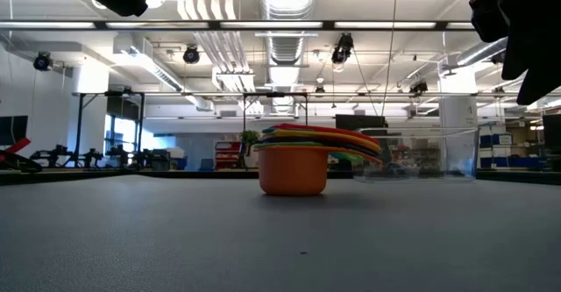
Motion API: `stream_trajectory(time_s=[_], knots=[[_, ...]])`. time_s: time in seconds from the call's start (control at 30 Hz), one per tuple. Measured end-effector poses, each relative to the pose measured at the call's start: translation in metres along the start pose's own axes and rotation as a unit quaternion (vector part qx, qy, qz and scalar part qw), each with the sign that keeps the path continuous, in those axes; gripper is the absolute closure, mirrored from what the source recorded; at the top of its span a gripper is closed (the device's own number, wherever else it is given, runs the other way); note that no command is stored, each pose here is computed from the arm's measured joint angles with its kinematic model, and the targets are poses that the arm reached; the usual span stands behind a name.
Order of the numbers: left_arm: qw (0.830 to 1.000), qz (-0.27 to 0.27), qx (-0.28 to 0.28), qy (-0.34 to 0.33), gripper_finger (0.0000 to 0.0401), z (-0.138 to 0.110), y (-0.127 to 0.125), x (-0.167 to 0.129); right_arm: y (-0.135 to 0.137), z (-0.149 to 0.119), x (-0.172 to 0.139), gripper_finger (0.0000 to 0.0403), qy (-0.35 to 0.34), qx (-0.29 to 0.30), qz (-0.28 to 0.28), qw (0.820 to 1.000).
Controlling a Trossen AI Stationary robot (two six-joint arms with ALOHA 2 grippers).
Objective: Nest measuring cups in basket
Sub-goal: Stack the blue measuring cup on top of the red measuring cup
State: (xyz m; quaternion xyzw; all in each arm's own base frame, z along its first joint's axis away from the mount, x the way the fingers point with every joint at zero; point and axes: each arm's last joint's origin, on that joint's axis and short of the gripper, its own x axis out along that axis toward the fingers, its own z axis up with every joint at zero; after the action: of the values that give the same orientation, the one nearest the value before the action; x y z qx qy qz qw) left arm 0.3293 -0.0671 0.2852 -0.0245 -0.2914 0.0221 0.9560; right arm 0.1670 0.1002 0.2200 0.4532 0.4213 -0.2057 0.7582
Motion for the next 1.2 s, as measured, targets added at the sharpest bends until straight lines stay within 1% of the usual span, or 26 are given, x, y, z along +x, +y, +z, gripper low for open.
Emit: stream_trajectory(time_s=[0.13, 0.27, 0.43, 0.6, 0.67, 0.77, 0.87, 0.97, 1.07, 1.13, 1.2], knots=[[1.0, -0.007, -0.006, 0.009, 0.0282, -0.002, -0.002, -0.001, 0.0, -0.002, 0.004, 0.0227, -0.008, -0.006, -0.008, 1.0], [1.0, -0.01, -0.002, 0.017, 0.0282, -0.003, -0.004, -0.002, 0.002, -0.003, 0.008, 0.0227, -0.009, -0.032, -0.014, 0.999], [0.999, -0.008, 0.024, 0.02, 0.0282, -0.004, -0.003, -0.003, 0.005, -0.003, 0.01, 0.0227, -0.01, -0.066, -0.002, 0.998], [0.998, 0.022, 0.048, 0.021, 0.0282, -0.004, -0.001, -0.003, 0.006, -0.003, 0.008, 0.0227, -0.011, -0.084, 0.008, 0.996], [0.998, 0.03, 0.052, 0.013, 0.0282, -0.002, 0.0, -0.003, 0.006, -0.003, 0.008, 0.0227, -0.01, -0.091, 0.008, 0.996], [0.998, 0.033, 0.049, -0.001, 0.0282, 0.001, 0.0, -0.001, 0.006, -0.003, 0.008, 0.0227, -0.01, -0.092, 0.008, 0.996], [0.999, 0.022, 0.044, -0.008, 0.0282, 0.005, -0.004, 0.001, 0.006, -0.003, 0.008, 0.0227, -0.01, -0.09, 0.008, 0.996], [0.999, 0.014, 0.038, -0.009, 0.0282, 0.006, -0.008, 0.001, 0.006, -0.004, 0.008, 0.0227, -0.003, -0.076, 0.009, 0.997], [1.0, 0.015, 0.008, -0.016, 0.0282, 0.008, -0.008, 0.004, 0.007, -0.007, 0.007, 0.0227, 0.007, -0.079, 0.014, 0.997], [1.0, 0.013, 0.01, -0.015, 0.0282, 0.007, -0.009, 0.005, 0.007, -0.007, 0.007, 0.0227, 0.008, -0.084, 0.014, 0.996], [1.0, 0.009, 0.023, -0.003, 0.0282, 0.002, -0.011, 0.005, 0.007, -0.007, 0.007, 0.0227, 0.008, -0.085, 0.014, 0.996]])
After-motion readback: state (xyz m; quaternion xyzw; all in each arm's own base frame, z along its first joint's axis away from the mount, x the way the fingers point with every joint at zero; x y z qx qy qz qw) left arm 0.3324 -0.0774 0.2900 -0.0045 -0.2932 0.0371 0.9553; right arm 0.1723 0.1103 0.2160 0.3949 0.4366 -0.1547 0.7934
